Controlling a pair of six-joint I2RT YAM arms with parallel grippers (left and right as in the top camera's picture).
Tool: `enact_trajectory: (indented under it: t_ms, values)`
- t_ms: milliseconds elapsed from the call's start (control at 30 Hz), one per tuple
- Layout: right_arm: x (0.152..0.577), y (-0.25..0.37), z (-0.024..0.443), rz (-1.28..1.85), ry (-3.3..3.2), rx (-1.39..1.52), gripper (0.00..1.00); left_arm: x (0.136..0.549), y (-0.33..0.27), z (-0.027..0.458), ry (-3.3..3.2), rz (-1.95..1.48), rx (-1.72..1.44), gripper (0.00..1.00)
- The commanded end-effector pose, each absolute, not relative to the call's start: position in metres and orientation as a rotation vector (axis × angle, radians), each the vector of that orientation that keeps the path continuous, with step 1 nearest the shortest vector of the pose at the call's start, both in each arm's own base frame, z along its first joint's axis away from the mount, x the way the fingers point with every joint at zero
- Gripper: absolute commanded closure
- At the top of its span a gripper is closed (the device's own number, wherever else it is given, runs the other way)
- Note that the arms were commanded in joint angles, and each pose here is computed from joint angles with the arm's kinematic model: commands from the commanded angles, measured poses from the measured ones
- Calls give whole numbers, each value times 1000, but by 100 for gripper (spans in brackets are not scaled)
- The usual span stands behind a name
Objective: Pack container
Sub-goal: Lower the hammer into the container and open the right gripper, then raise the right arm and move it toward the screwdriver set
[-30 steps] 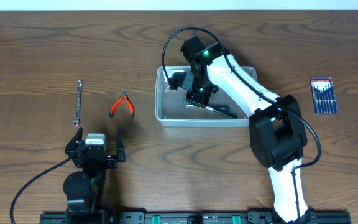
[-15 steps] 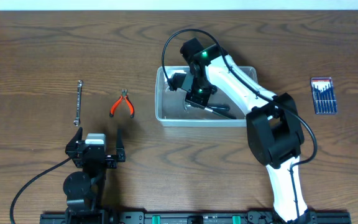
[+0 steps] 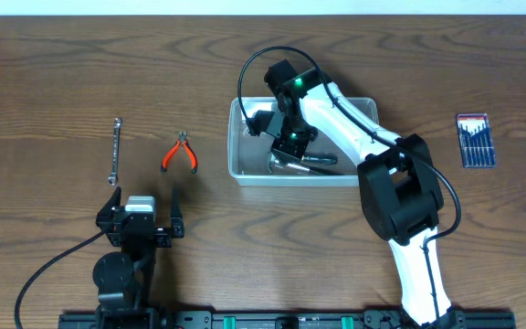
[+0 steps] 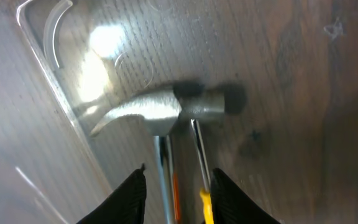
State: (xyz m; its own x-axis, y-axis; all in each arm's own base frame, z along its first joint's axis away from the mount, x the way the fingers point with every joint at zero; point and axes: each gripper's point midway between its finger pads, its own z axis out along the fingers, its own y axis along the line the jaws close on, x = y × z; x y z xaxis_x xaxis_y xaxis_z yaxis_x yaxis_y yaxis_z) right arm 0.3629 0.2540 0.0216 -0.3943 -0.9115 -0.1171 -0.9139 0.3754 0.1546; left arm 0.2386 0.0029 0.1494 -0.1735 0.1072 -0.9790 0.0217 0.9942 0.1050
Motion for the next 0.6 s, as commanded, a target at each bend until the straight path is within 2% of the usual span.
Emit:
enact_trajectory:
  t_ms: [0, 167, 233, 300, 367, 400, 567]
  values:
    - [363, 261, 26, 332, 2606, -1687, 66, 239, 0, 134, 1780, 54, 101, 2]
    - [379, 271, 67, 322, 2564, -1637, 65, 239, 0, 134, 1780, 53, 101, 2]
    - [391, 273, 95, 303, 2536, -1593, 61, 239, 0, 134, 1780, 54, 101, 2]
    - [404, 268, 124, 245, 2516, -1540, 43, 239, 0, 134, 1780, 53, 101, 2]
    - [420, 254, 153, 133, 2519, -1436, 18, 239, 0, 134, 1780, 54, 101, 2]
    - [432, 241, 172, 49, 2528, -1340, 1, 239, 0, 134, 1780, 53, 101, 2]
    - [462, 167, 243, -139, 2561, -913, 1, 239, 0, 134, 1780, 54, 101, 2]
